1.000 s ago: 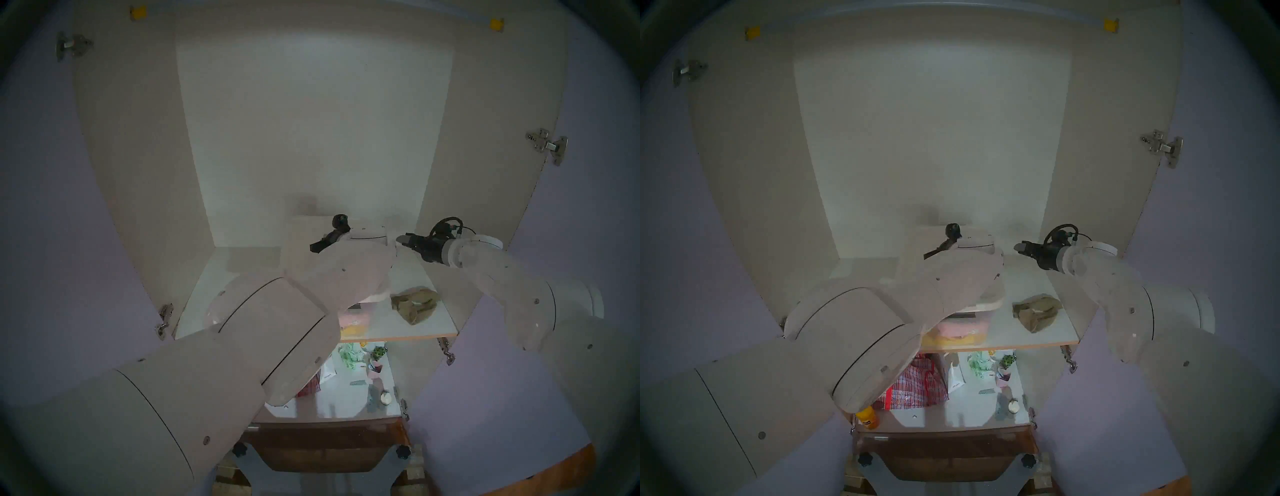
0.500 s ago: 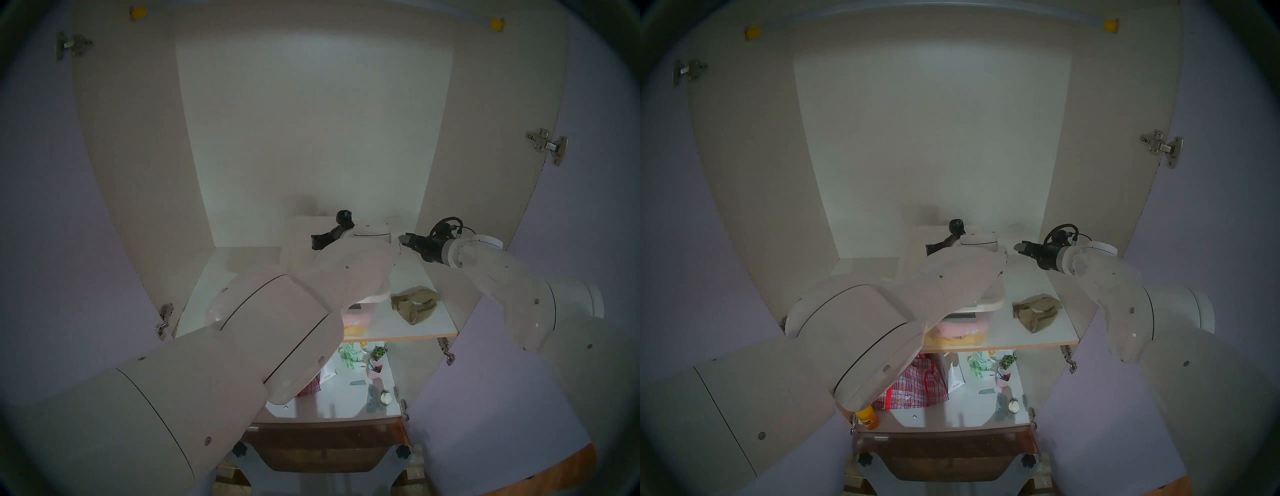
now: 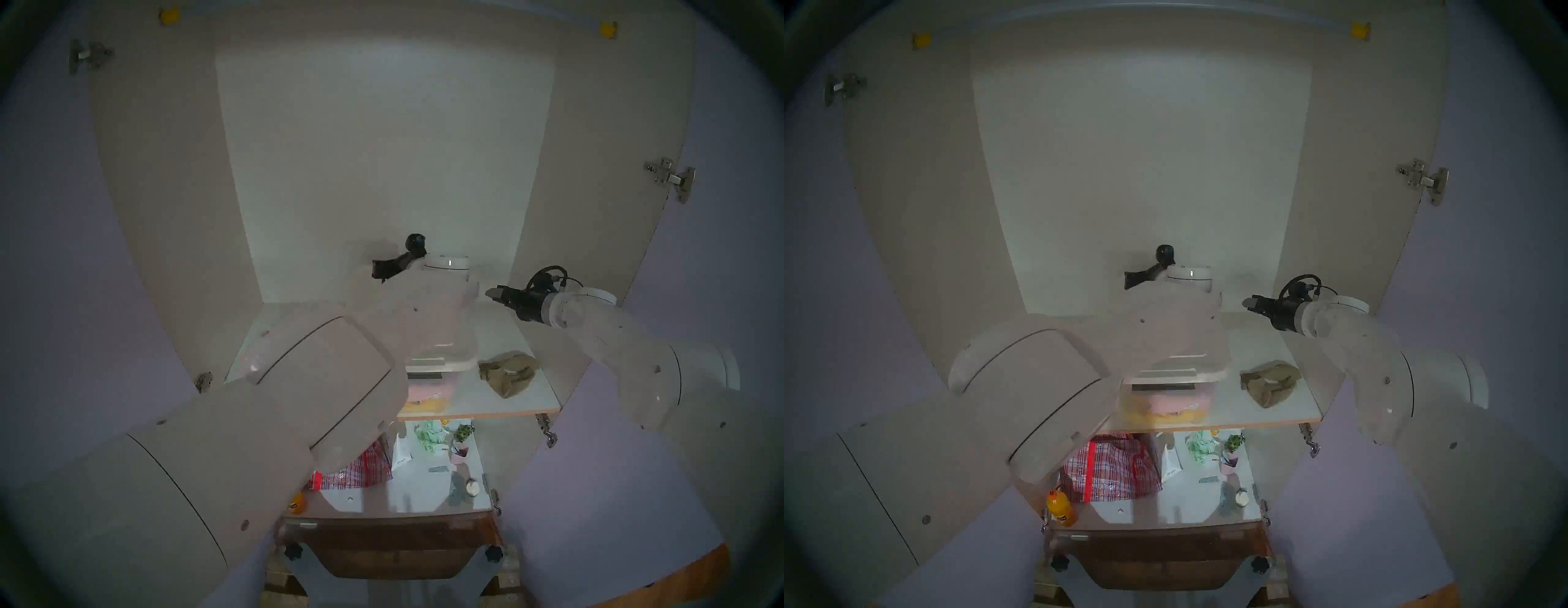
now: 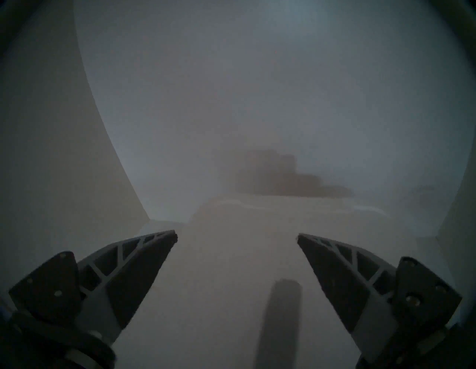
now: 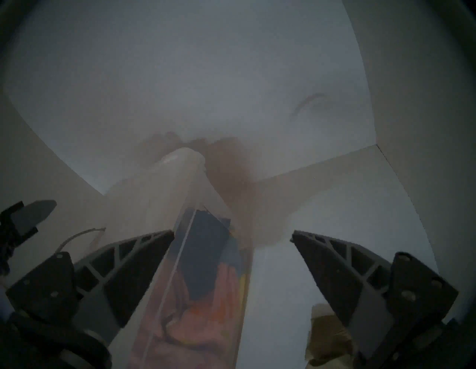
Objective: Take socks out of the storage bin, place them on top of the cabinet, and put the lid back on the bin
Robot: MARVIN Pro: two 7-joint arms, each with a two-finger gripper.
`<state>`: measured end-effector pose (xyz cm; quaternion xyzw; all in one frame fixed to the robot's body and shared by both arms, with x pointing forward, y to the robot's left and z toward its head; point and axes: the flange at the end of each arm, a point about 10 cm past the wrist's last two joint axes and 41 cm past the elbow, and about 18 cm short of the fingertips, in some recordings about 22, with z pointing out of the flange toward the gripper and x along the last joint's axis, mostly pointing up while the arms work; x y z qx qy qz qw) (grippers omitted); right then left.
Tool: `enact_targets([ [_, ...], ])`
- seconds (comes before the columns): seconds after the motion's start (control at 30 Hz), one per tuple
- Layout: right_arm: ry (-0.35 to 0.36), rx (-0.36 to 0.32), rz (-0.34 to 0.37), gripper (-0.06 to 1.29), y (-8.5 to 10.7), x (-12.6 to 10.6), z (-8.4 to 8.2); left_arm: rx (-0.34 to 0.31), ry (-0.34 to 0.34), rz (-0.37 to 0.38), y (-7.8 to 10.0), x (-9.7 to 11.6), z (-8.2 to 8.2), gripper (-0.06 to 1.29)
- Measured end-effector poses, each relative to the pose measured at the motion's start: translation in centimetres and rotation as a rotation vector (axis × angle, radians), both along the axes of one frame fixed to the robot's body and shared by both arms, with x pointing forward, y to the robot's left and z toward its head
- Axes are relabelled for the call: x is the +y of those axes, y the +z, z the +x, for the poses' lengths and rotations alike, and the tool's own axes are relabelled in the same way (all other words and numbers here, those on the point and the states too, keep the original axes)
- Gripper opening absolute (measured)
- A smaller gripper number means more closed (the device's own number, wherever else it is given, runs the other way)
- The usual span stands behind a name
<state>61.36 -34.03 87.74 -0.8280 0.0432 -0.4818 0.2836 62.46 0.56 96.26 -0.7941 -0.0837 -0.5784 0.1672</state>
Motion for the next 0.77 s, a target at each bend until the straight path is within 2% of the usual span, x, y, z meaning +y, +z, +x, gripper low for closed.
enact_targets([
  [0.13, 0.000, 0.000, 0.000, 1.25, 0.0, 0.0, 0.0, -0.021, -0.048, 0.041, 0.4, 4.3, 1.9, 1.26],
  [0.33, 0.000, 0.000, 0.000, 1.25, 0.0, 0.0, 0.0, -0.016, -0.130, 0.060, 0.0, 9.3, 3.6, 1.26],
  [0.63, 0.000, 0.000, 0.000, 1.25, 0.0, 0.0, 0.0, 0.033, -0.282, 0.059, -1.8, 16.2, 4.6, 1.26],
  [0.77, 0.000, 0.000, 0.000, 1.25, 0.0, 0.0, 0.0, 0.058, -0.366, 0.054, -2.6, 17.5, 4.5, 1.26],
])
